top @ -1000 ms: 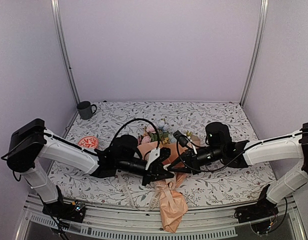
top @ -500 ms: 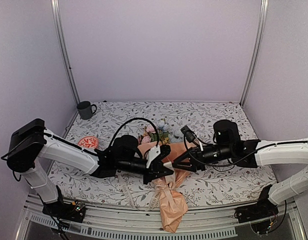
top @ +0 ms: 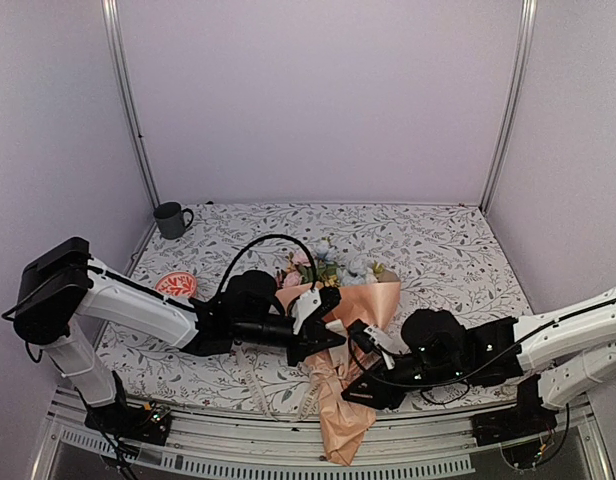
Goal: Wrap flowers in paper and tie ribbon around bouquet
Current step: Cross the half-tied ribbon over the folded bouquet.
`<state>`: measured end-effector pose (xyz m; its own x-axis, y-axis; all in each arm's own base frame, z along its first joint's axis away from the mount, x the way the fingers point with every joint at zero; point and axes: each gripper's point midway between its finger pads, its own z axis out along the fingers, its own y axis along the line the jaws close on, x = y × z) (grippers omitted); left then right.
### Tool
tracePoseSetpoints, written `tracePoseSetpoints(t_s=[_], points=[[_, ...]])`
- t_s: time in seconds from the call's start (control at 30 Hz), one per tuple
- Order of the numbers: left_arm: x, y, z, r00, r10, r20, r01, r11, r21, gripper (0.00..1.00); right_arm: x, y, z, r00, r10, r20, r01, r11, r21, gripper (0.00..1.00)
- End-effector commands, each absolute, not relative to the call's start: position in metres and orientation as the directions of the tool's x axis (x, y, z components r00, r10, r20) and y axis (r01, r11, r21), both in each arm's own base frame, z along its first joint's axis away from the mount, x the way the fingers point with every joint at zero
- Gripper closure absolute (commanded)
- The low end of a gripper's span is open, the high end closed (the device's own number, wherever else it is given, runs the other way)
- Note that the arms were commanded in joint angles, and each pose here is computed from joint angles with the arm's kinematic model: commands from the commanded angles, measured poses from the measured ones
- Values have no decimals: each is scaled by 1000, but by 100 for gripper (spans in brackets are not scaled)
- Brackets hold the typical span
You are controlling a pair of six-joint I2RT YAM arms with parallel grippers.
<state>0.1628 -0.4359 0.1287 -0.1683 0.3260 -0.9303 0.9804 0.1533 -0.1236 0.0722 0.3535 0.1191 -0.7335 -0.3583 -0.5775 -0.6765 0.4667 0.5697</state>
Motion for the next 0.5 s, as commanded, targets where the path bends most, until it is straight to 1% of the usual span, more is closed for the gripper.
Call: tracePoseSetpoints(t_s=[0.0,0.17,0.3,0.33,0.4,0.47], points=[[165,-435,131,-172,326,-929,979,162,-125,100,79,368,89,-763,-353,-541,-635,569,524,68],[165,-436,130,-174,331,-927,979,161,-127,100,78,374,74,-756,-391,-525,-645,581,496,57],[164,-436,130,-173,331,-928,979,161,-126,100,76,379,69,-754,-396,-525,-651,564,508,56],[164,-436,130,-173,332,-927,979,160,-126,100,76,380,67,-753,-399,-523,-652,564,507,59],[165,-435,129,-173,334,-927,979,162,-124,100,78,379,64,-755,-402,-518,-648,578,496,75],[165,-435,130,-173,335,-926,979,163,-124,100,80,377,66,-755,-396,-523,-646,587,489,88]])
